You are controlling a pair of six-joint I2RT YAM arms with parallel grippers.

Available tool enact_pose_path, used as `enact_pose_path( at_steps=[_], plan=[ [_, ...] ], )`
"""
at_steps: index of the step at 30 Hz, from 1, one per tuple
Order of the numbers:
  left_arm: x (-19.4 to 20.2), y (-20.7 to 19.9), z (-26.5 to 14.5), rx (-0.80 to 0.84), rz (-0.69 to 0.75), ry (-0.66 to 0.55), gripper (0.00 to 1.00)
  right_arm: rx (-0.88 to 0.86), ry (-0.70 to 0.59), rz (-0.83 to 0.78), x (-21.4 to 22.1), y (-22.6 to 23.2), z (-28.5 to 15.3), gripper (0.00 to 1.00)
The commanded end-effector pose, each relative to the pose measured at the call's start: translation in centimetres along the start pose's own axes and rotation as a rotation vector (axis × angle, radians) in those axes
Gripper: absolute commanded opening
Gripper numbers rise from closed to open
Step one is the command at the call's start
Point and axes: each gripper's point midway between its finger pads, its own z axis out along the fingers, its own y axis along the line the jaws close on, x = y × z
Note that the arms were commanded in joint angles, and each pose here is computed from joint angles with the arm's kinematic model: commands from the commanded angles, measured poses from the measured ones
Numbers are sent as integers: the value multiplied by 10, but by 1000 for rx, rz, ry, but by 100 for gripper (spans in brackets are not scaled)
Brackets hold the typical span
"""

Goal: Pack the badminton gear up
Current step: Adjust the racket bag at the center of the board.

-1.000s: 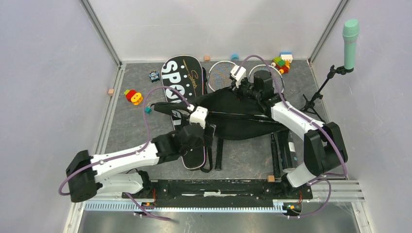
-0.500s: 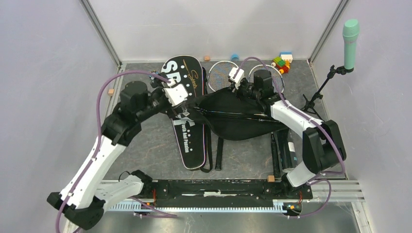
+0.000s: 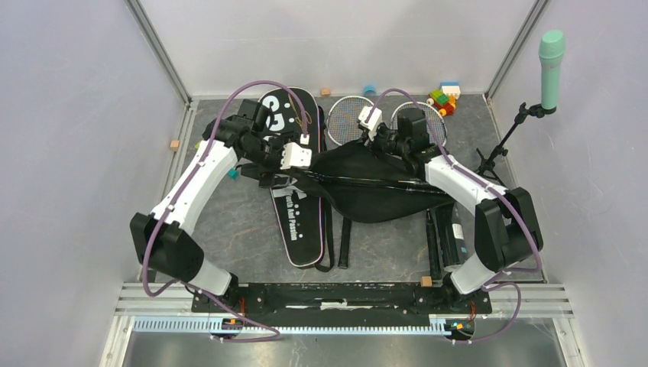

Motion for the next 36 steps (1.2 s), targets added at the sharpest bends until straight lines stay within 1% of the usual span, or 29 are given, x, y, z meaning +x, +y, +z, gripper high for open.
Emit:
enact_pose_path(
  at_steps=[1, 2, 3, 5, 6, 7, 8, 9, 10, 11, 12, 13, 16, 18, 20, 22, 25, 29, 30, 36],
  plan=[
    [0, -3, 1, 45, 95, -43, 94, -29, -8, 11, -7, 10, -8, 0],
    [1, -1, 4, 41, 97, -45, 92, -34, -12, 15, -8, 10, -7, 0],
    [4, 0, 9, 40, 91, -41, 88, -38, -15, 19, -9, 11, -7, 0],
    [8, 4, 15, 37, 79, -38, 72, -44, -18, 28, -10, 12, -7, 0],
    [9, 4, 17, 40, 71, -36, 59, -46, -19, 27, -11, 12, -8, 0],
    [10, 5, 18, 42, 65, -32, 50, -48, -12, 29, -10, 13, -9, 0],
    [11, 4, 18, 43, 61, -30, 45, -48, -2, 23, -9, 13, -10, 2],
    [12, 3, 18, 46, 65, -30, 43, -51, 7, 11, -8, 13, -11, 12],
    [12, 2, 19, 48, 70, -30, 40, -62, 31, -6, -5, 15, -14, 28],
    [13, 1, 18, 48, 75, -29, 37, -71, 58, -25, -2, 17, -19, 40],
    [13, 0, 18, 47, 74, -27, 34, -77, 75, -58, -2, 16, -23, 46],
    [14, 0, 17, 45, 74, -25, 31, -89, 108, -82, 1, 19, -31, 50],
    [15, 6, 17, 20, 44, -22, 19, -105, 184, -181, 4, 23, -55, 58],
    [14, 8, 17, 17, 24, -23, 14, -128, 227, -243, 9, 30, -72, 62],
    [12, 10, 17, 14, 8, -31, 9, -167, 273, -300, 19, 40, -85, 63],
    [10, 9, 16, 14, 7, -40, 5, -194, 331, -320, 34, 48, -98, 63],
    [9, 9, 14, 9, -4, -40, 3, -224, 360, -339, 42, 57, -108, 61],
    [11, 7, 13, 9, -9, -31, 2, -302, 319, -405, 36, 68, -111, 60],
    [11, 7, 12, 9, -12, -30, 2, -323, 326, -411, 39, 70, -111, 59],
    [10, 4, 10, 13, -18, -28, 2, -356, 406, -360, 52, 61, -100, 55]
  ],
)
